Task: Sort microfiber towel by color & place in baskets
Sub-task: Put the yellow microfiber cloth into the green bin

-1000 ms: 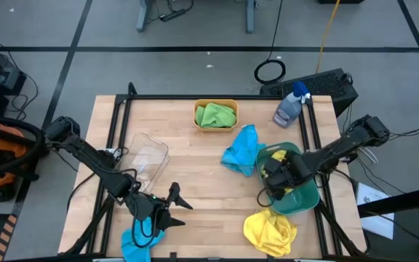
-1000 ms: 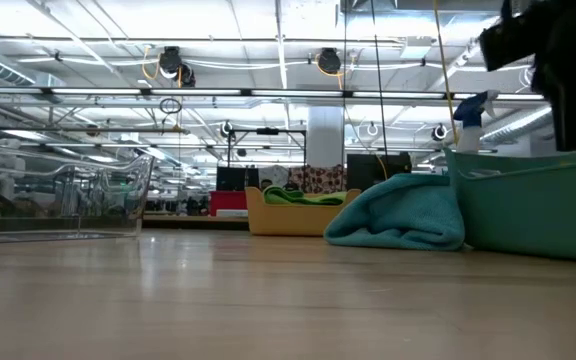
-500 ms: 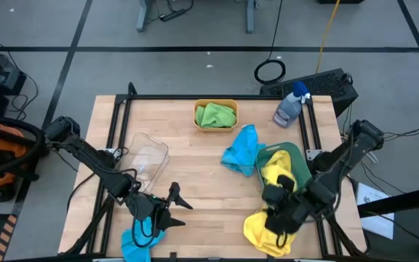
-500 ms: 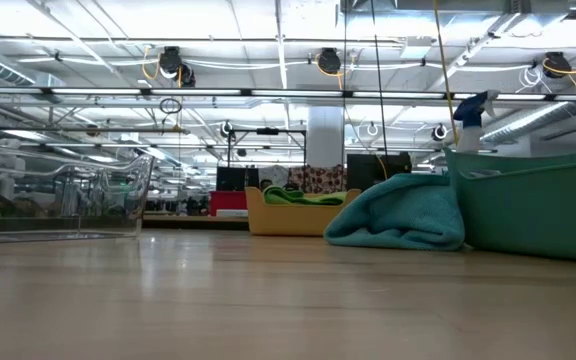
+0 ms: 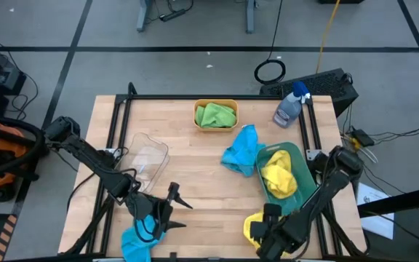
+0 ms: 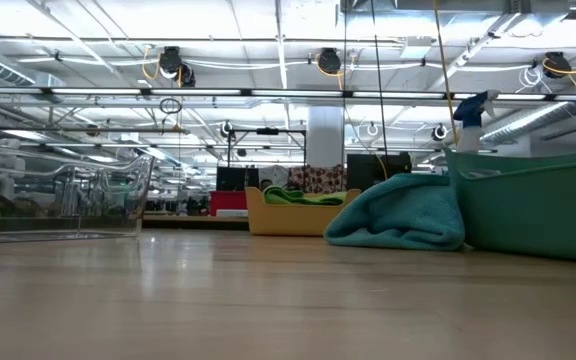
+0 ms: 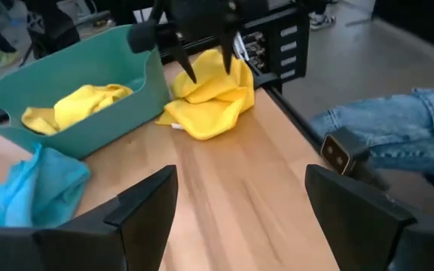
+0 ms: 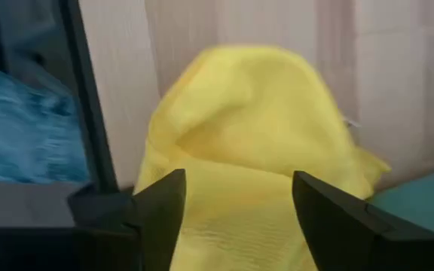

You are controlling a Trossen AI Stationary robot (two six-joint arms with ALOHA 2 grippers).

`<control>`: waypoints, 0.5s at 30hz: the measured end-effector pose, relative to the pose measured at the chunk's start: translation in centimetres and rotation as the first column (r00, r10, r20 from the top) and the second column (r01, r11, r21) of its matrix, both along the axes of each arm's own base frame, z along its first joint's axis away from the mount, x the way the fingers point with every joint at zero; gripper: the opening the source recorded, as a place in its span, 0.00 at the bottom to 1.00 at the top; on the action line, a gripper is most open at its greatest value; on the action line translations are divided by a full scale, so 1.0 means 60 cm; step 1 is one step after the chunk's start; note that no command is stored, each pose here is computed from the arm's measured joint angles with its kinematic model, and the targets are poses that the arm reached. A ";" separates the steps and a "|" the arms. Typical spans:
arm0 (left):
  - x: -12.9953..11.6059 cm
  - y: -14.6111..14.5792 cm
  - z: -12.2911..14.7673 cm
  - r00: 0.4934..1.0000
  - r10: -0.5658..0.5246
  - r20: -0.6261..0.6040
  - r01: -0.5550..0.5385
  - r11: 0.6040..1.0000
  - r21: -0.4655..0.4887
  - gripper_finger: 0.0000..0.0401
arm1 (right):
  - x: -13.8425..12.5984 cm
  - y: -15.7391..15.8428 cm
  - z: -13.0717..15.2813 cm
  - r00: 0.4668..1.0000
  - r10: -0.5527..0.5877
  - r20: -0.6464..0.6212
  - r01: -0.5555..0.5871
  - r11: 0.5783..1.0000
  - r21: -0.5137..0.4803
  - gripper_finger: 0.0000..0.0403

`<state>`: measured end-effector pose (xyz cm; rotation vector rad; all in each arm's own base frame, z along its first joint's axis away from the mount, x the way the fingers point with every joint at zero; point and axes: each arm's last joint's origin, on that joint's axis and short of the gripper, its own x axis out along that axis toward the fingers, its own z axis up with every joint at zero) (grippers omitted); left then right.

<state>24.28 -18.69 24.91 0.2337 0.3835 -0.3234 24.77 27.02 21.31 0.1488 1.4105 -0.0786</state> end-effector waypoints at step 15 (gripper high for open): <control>0.004 -0.032 -0.025 1.000 0.001 -0.011 -0.002 0.997 -0.076 0.74 | -0.015 0.044 -0.075 0.990 0.115 -0.082 -0.120 0.991 -0.060 0.66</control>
